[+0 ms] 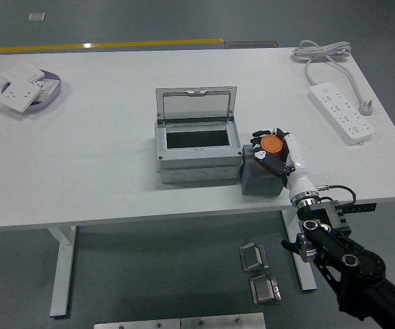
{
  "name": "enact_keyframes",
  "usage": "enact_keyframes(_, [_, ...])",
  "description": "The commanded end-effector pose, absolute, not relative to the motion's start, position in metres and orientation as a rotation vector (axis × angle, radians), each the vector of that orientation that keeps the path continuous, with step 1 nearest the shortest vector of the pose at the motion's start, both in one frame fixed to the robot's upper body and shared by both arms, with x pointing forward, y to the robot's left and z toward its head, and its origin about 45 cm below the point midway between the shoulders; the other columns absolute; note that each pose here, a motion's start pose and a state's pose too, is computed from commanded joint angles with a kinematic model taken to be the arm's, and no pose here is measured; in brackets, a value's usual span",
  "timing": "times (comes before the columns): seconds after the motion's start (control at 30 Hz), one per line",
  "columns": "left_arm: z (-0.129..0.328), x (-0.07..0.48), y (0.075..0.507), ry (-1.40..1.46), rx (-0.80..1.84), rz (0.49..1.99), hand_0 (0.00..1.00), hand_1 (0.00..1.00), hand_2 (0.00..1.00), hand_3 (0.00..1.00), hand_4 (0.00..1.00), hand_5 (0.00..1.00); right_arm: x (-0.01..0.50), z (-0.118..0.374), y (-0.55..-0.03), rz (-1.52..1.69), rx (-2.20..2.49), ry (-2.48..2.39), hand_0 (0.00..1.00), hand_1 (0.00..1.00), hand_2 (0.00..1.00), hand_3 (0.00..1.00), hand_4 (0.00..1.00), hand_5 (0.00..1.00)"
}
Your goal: Pick up the cylinder from the cube,place it in the box,flap close box
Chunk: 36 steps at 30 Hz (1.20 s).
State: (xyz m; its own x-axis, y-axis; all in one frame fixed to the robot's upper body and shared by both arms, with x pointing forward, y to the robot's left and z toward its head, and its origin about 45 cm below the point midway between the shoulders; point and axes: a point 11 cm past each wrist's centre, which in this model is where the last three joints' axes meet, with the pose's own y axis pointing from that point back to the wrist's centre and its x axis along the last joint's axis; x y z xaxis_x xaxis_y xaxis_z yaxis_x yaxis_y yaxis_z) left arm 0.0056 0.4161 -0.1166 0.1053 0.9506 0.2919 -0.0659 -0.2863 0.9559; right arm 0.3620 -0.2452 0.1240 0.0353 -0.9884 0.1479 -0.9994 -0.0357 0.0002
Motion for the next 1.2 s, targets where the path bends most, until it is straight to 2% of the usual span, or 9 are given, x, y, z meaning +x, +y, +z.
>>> enact_keyframes(0.5, [-0.117, 0.006, 0.416, 0.932, 1.433, 1.356, 0.598, 0.62, 0.603, 0.612, 0.683, 0.303, 0.377, 0.151, -0.243, 0.318, 2.174, -2.106, 0.468, 0.513, 0.465, 0.41, 0.002, 0.002])
enact_keyframes(0.53, [-0.117, 0.006, 0.416, 0.933, 1.434, 1.356, 0.599, 0.62, 0.604, 0.615, 0.681, 0.297, 0.379, 0.155, -0.242, 0.338, 2.171, -2.1, 0.482, 0.519, 0.478, 0.399, 0.052, 0.002])
enact_keyframes(0.57, [-0.117, 0.006, 0.416, 0.934, 1.435, 1.356, 0.599, 0.62, 0.604, 0.615, 0.681, 0.297, 0.381, 0.16, -0.24, 0.37, 2.165, -2.087, 0.482, 0.519, 0.478, 0.399, 0.052, 0.002])
enact_keyframes(0.9, [-0.116, 0.004, 0.419, 0.938, 1.444, 1.358, 0.6, 0.62, 0.605, 0.616, 0.685, 0.304, 0.402, 0.201, -0.186, 0.701, 2.126, -1.847, 0.481, 0.517, 0.475, 0.382, 0.077, 0.002])
enact_keyframes(0.93, [-0.116, 0.005, 0.419, 0.937, 1.445, 1.358, 0.599, 0.62, 0.606, 0.617, 0.689, 0.312, 0.404, 0.203, -0.175, 0.738, 2.127, -1.794, 0.311, 0.4, 0.419, 0.301, 0.021, 0.002])
enact_keyframes(1.1, [-0.115, 0.005, 0.422, 0.934, 1.45, 1.358, 0.599, 0.62, 0.606, 0.617, 0.689, 0.312, 0.411, 0.208, -0.138, 0.881, 2.089, -1.559, 0.311, 0.4, 0.419, 0.301, 0.021, 0.002])
enact_keyframes(1.13, [-0.115, 0.005, 0.423, 0.933, 1.452, 1.358, 0.599, 0.62, 0.607, 0.616, 0.691, 0.315, 0.413, 0.207, -0.131, 0.908, 2.073, -1.504, 0.02, 0.208, 0.361, 0.285, 0.002, 0.002])
enact_keyframes(1.2, [-0.114, 0.005, 0.423, 0.933, 1.454, 1.358, 0.599, 0.62, 0.607, 0.616, 0.691, 0.315, 0.415, 0.207, -0.121, 0.954, 2.036, -1.425, 0.02, 0.208, 0.361, 0.285, 0.002, 0.002])
